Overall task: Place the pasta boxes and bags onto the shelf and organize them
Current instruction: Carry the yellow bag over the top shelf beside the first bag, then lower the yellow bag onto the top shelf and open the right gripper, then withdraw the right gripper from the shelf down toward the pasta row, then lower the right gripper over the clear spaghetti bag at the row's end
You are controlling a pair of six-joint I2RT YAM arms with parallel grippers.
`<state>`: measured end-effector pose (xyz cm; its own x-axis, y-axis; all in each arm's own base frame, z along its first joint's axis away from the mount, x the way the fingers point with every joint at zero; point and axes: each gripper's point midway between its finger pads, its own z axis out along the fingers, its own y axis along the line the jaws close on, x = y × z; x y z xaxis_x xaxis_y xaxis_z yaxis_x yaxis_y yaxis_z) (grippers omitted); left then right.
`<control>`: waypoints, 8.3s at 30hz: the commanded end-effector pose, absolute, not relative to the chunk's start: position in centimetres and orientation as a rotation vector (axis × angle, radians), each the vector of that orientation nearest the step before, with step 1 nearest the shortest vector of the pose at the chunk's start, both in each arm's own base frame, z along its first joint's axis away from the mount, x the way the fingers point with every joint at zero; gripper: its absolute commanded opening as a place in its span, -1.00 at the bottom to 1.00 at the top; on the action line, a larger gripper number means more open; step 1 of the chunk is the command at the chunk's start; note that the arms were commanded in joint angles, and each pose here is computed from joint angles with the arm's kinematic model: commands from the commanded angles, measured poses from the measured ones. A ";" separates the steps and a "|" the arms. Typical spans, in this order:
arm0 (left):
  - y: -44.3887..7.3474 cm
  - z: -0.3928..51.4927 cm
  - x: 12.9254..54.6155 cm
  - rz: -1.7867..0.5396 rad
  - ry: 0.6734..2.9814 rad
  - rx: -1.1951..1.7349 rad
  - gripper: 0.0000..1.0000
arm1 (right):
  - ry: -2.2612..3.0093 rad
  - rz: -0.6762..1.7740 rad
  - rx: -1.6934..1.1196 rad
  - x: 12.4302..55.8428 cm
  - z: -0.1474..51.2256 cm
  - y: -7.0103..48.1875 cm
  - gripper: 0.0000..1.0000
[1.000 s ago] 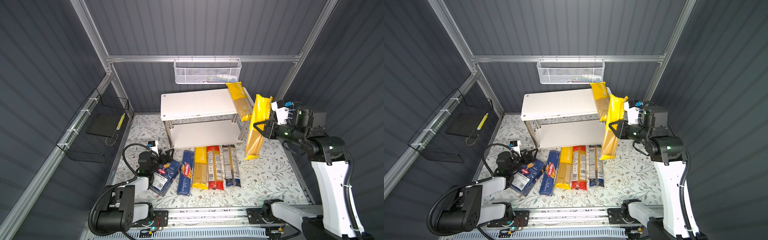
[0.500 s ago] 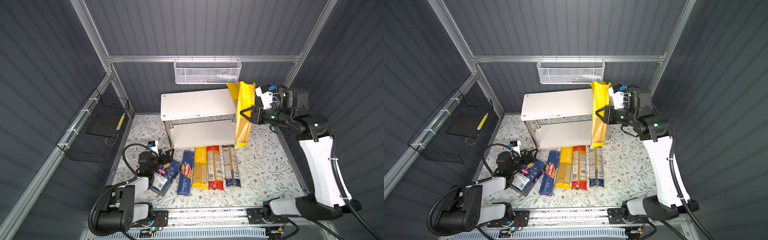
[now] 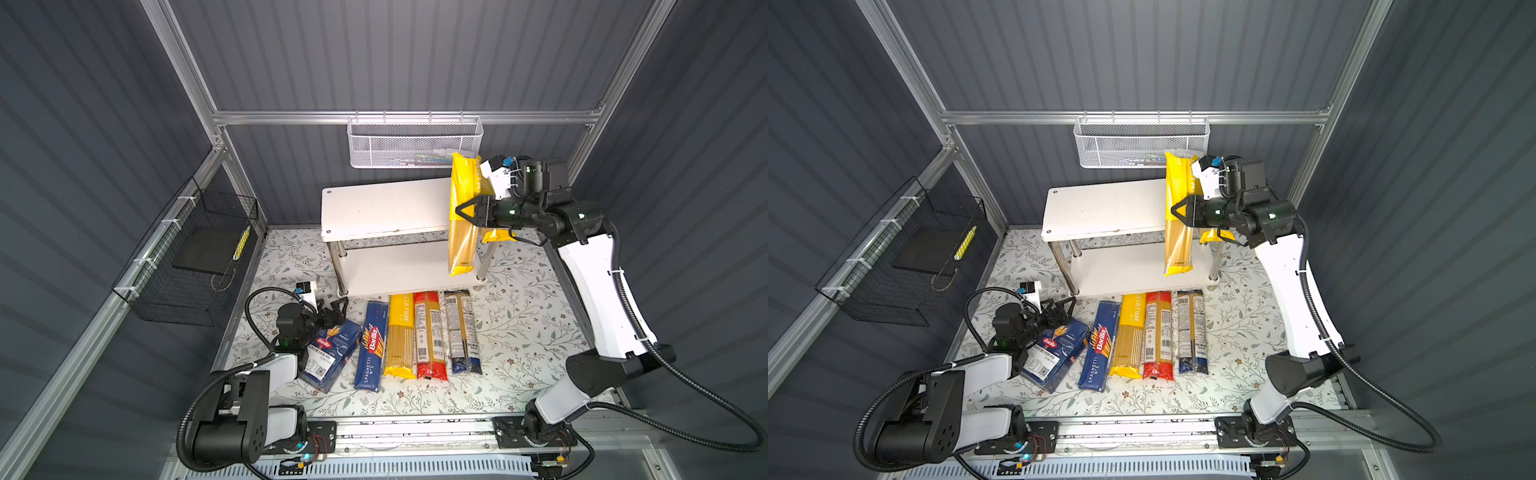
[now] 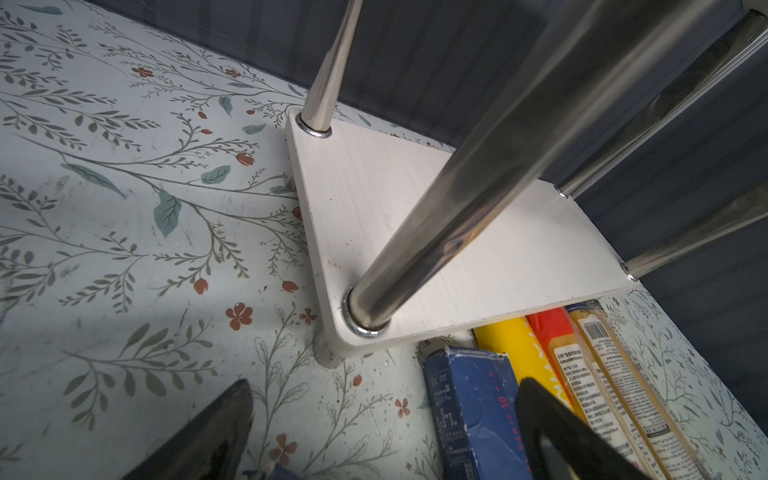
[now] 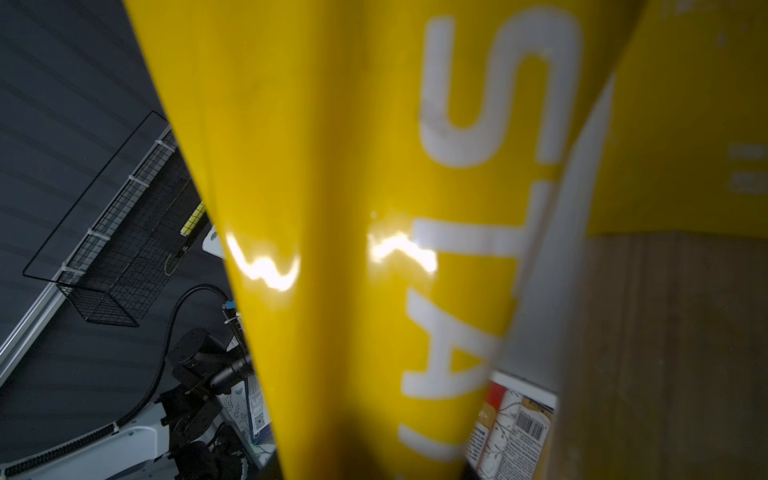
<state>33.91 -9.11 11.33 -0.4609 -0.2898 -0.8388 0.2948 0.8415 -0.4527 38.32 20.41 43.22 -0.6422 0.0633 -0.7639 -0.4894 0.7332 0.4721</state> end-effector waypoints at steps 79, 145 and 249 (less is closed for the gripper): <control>-10.3 8.7 32.8 -0.740 2.055 0.001 0.99 | 1.903 0.836 -0.471 33.2 44.1 20.3 0.49; -10.4 8.6 32.8 -0.731 2.053 0.006 0.99 | 2.069 0.778 -0.452 27.4 37.4 19.4 0.69; -11.9 8.0 32.8 -0.690 2.101 0.075 0.99 | 2.910 0.084 0.046 26.1 -0.1 13.6 0.97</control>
<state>34.45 -11.09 11.15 -0.4743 -0.2167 -0.8533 0.3297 0.8549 -0.4004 27.75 13.85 1.58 -0.9535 0.0405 -0.2987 0.0262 0.9983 0.0516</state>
